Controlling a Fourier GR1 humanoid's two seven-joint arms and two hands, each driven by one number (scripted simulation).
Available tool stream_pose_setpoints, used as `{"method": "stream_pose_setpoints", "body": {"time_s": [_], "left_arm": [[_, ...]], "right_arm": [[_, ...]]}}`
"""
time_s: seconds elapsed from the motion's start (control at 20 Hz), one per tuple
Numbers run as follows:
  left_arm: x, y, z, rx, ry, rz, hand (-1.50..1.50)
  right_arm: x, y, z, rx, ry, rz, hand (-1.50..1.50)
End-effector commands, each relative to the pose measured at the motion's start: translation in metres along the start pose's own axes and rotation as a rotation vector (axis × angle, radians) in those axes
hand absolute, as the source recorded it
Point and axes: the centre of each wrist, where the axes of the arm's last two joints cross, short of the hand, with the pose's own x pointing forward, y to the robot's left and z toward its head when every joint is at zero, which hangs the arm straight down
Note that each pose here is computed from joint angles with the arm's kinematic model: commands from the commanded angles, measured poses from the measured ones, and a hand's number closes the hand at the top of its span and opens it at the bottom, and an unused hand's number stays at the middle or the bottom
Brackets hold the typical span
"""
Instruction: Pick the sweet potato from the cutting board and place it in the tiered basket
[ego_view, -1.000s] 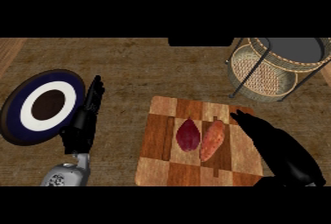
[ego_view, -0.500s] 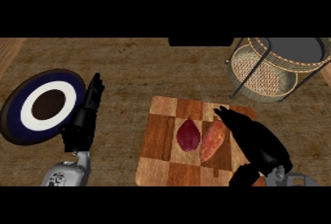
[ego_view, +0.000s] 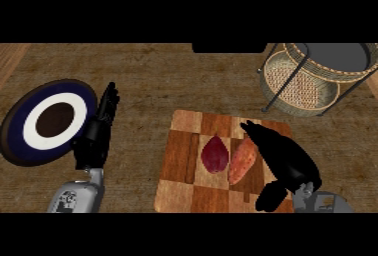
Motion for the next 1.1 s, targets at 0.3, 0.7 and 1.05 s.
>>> {"method": "stream_pose_setpoints", "body": {"time_s": [0.3, 0.7, 1.05], "left_arm": [[0.006, 0.000, 0.007, 0.000, 0.010, -0.004, 0.00], [-0.004, -0.013, 0.012, -0.003, -0.007, 0.000, 0.00], [0.003, 0.018, 0.020, -0.020, 0.011, 0.013, 0.00]], "right_arm": [[-0.017, 0.024, -0.008, 0.018, -0.003, -0.024, -1.50], [0.001, 0.038, -0.020, 0.005, -0.014, -0.062, -1.50], [-0.021, 0.062, -0.048, -0.108, -0.009, -0.085, 1.50]]}}
